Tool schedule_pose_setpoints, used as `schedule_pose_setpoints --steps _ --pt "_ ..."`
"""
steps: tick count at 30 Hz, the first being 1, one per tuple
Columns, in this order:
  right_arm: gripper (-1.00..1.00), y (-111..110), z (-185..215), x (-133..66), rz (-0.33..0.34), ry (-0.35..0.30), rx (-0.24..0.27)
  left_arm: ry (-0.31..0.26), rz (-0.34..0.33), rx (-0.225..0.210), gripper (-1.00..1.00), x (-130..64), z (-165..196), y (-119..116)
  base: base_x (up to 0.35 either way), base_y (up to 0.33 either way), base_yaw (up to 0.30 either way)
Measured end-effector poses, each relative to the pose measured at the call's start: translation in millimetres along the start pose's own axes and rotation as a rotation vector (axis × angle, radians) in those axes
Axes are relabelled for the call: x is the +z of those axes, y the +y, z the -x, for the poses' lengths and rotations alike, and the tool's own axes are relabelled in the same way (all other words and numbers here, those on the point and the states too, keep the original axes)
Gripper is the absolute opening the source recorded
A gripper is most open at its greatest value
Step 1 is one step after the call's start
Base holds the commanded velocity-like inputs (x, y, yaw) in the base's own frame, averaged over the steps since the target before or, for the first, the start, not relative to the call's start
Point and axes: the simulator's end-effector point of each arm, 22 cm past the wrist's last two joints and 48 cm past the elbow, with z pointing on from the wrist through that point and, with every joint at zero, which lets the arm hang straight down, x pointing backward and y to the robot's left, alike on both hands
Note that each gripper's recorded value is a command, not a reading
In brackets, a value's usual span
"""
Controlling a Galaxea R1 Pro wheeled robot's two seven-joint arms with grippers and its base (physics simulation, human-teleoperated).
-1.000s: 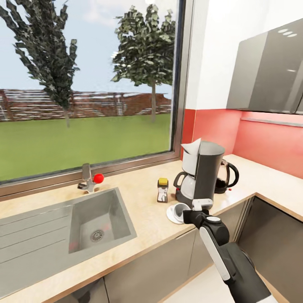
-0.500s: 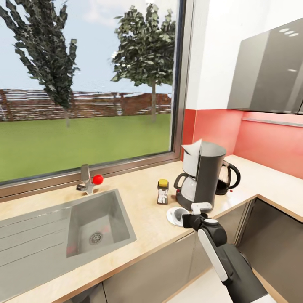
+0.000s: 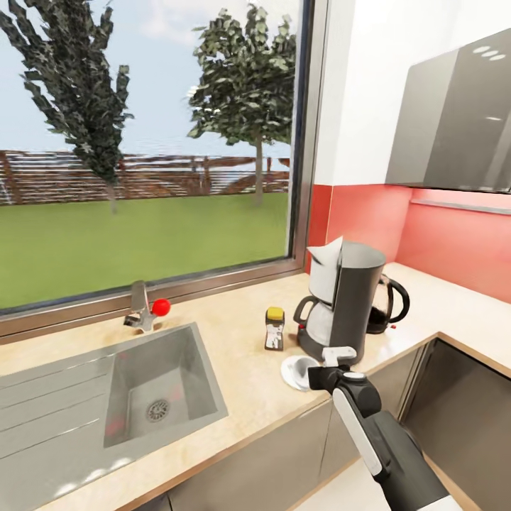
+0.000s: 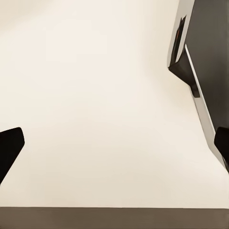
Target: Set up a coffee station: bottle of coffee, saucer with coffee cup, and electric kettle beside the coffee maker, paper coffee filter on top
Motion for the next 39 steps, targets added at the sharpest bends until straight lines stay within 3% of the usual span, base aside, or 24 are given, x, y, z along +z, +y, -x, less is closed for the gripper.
schedule_pose_setpoints --steps 11,17,39 --pt "-1.00 1.5 -9.7 4.7 0.001 0.025 0.000 0.001 -0.009 0.000 1.00 -0.9 -0.6 -7.0 0.123 -0.090 0.003" --pt "-1.00 4.9 -9.1 4.7 0.005 0.024 0.002 0.002 -0.010 0.000 1.00 -1.0 -0.9 -7.6 0.134 -0.188 0.216" --pt "-1.00 2.4 -13.1 6.6 0.000 0.034 0.002 0.002 -0.010 -0.002 1.00 -1.0 -1.0 -7.9 0.032 -0.019 0.087"
